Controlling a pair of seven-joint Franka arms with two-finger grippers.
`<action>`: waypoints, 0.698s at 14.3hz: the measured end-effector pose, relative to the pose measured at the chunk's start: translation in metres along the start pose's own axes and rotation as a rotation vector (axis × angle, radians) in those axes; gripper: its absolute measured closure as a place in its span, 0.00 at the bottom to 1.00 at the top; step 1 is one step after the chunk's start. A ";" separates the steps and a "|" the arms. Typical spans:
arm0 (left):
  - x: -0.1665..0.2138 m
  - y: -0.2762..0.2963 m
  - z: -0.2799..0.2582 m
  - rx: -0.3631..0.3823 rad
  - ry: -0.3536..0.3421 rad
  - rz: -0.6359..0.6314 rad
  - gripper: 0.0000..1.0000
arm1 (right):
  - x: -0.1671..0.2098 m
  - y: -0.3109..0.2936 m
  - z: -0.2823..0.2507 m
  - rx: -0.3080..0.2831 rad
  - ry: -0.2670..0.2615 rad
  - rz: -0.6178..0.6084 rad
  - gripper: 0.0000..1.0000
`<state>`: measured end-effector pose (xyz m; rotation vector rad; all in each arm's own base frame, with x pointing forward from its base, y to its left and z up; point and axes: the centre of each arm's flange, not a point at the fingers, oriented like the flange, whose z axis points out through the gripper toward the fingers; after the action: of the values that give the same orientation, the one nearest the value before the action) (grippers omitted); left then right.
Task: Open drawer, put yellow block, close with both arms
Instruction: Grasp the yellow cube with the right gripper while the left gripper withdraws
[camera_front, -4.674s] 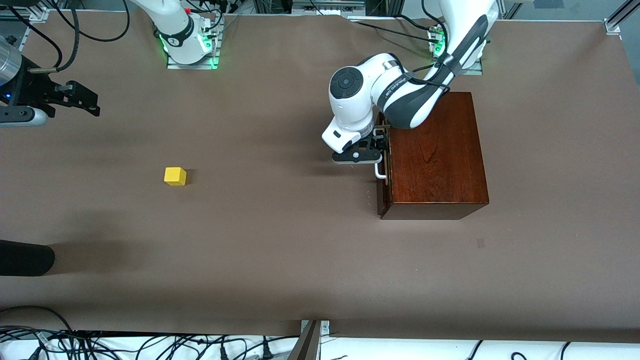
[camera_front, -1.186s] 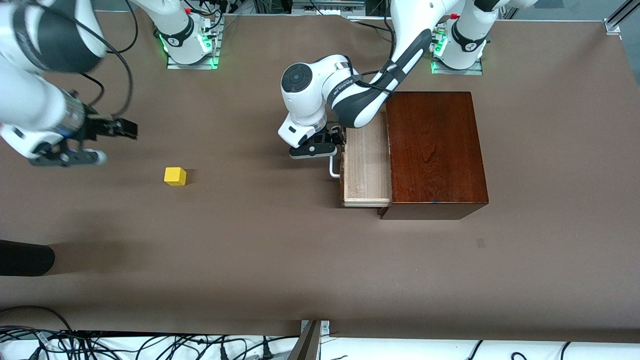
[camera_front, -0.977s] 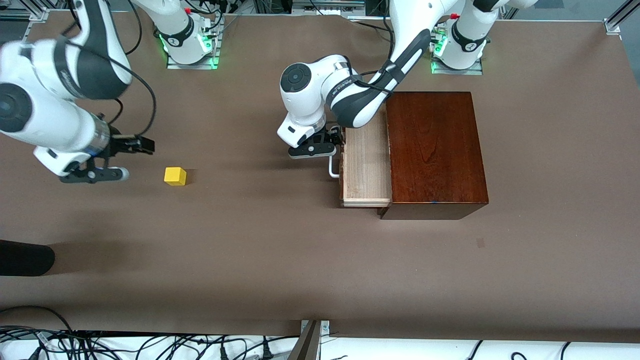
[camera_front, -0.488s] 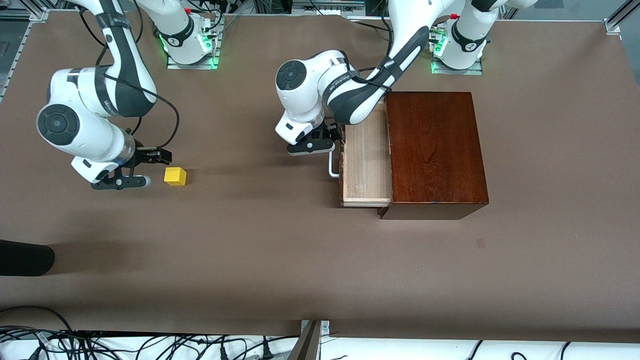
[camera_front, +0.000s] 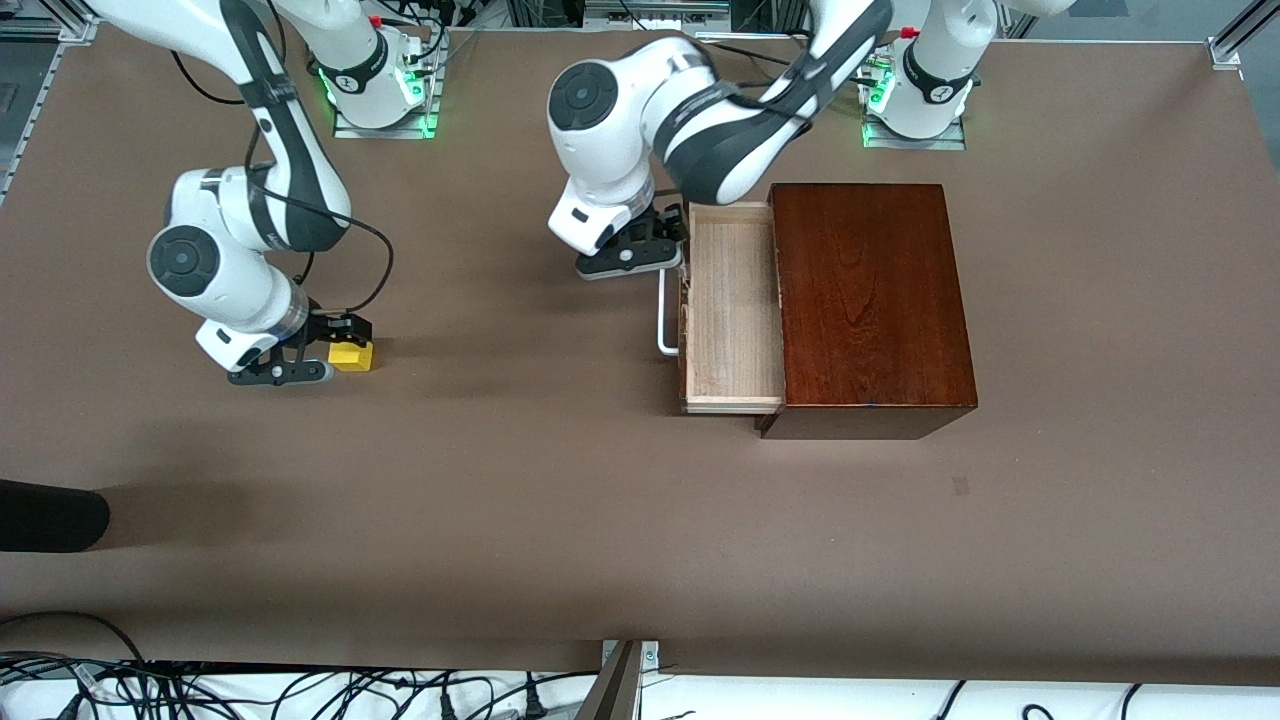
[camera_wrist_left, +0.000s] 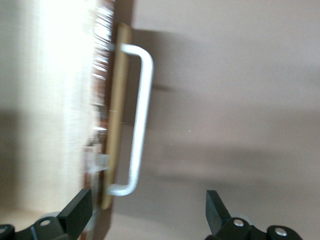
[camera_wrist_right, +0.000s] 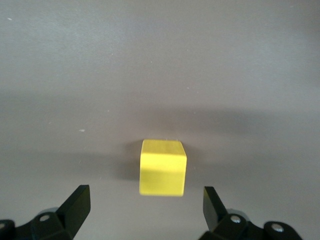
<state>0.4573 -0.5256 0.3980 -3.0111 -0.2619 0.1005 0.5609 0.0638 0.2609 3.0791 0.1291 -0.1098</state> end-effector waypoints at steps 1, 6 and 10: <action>0.008 -0.014 -0.017 -0.004 -0.005 -0.021 0.00 | 0.000 0.000 0.011 -0.002 0.003 -0.001 0.00; 0.066 -0.123 -0.097 -0.028 -0.003 -0.032 0.00 | 0.000 -0.001 0.046 -0.012 -0.008 -0.002 0.00; 0.097 -0.217 -0.139 -0.049 -0.045 0.063 0.00 | -0.002 0.002 0.060 -0.017 -0.027 0.002 0.00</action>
<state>0.5262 -0.3117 0.5565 -3.0694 -0.1766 0.1696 0.5552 0.0579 0.2011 3.0596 0.1247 -0.1486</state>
